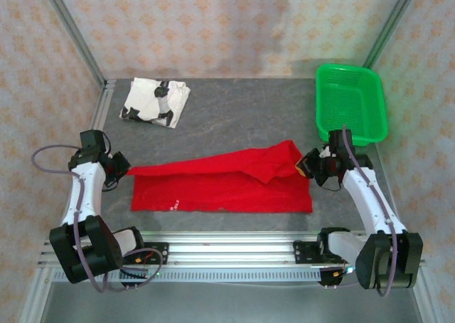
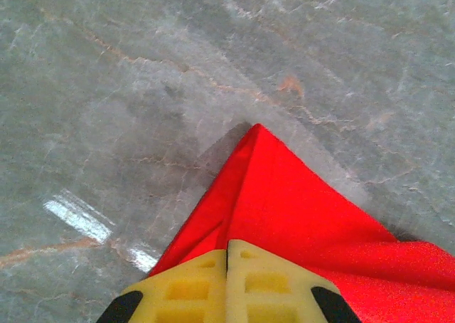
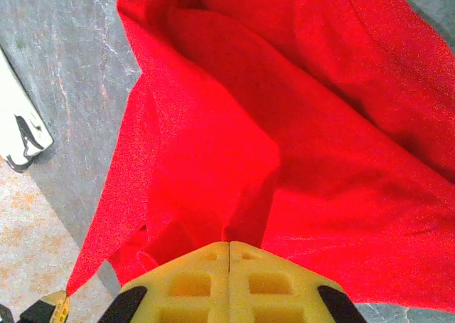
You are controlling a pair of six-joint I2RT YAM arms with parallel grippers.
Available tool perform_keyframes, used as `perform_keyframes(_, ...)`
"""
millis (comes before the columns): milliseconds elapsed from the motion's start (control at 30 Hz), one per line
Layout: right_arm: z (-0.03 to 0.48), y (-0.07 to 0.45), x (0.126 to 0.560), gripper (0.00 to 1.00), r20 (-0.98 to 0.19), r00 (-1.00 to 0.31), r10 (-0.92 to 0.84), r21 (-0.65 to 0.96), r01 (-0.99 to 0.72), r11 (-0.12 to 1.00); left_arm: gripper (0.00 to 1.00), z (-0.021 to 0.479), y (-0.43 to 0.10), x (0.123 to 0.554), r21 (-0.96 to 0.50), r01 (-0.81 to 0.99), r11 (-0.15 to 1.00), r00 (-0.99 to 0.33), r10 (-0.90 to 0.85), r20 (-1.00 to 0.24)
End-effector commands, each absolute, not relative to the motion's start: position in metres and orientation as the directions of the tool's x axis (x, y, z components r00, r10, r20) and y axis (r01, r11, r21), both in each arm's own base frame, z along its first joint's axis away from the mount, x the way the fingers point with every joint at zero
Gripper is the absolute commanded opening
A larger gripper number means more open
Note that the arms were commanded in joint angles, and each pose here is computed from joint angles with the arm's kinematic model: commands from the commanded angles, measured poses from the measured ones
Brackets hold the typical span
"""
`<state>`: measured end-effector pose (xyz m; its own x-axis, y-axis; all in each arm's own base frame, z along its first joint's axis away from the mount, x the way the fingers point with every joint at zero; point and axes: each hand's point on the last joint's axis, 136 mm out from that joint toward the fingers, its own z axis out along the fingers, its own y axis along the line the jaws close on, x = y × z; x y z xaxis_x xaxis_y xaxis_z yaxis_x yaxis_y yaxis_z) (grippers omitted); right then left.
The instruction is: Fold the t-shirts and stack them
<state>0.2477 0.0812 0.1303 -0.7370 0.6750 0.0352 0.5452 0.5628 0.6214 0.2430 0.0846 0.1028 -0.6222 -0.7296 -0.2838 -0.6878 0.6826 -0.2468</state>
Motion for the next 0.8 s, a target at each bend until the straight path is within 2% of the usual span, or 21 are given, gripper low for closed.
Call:
perform_keyframes(0, 0.127, 0.082, 0.236, 0.0, 0.066, -0.726, 0.685, 0.613, 0.571, 0.546, 0.0, 0.091, 0.092, 0.225, -0.173, -0.744, 0.646, -0.603, -0.76, -0.241)
perform_keyframes(767, 0.098, 0.082, 0.193, 0.0, 0.115, -0.709, 0.696, 0.577, 0.618, 0.534, 0.0, 0.064, 0.095, 0.208, -0.041, -0.8, 0.598, -0.585, -0.794, -0.163)
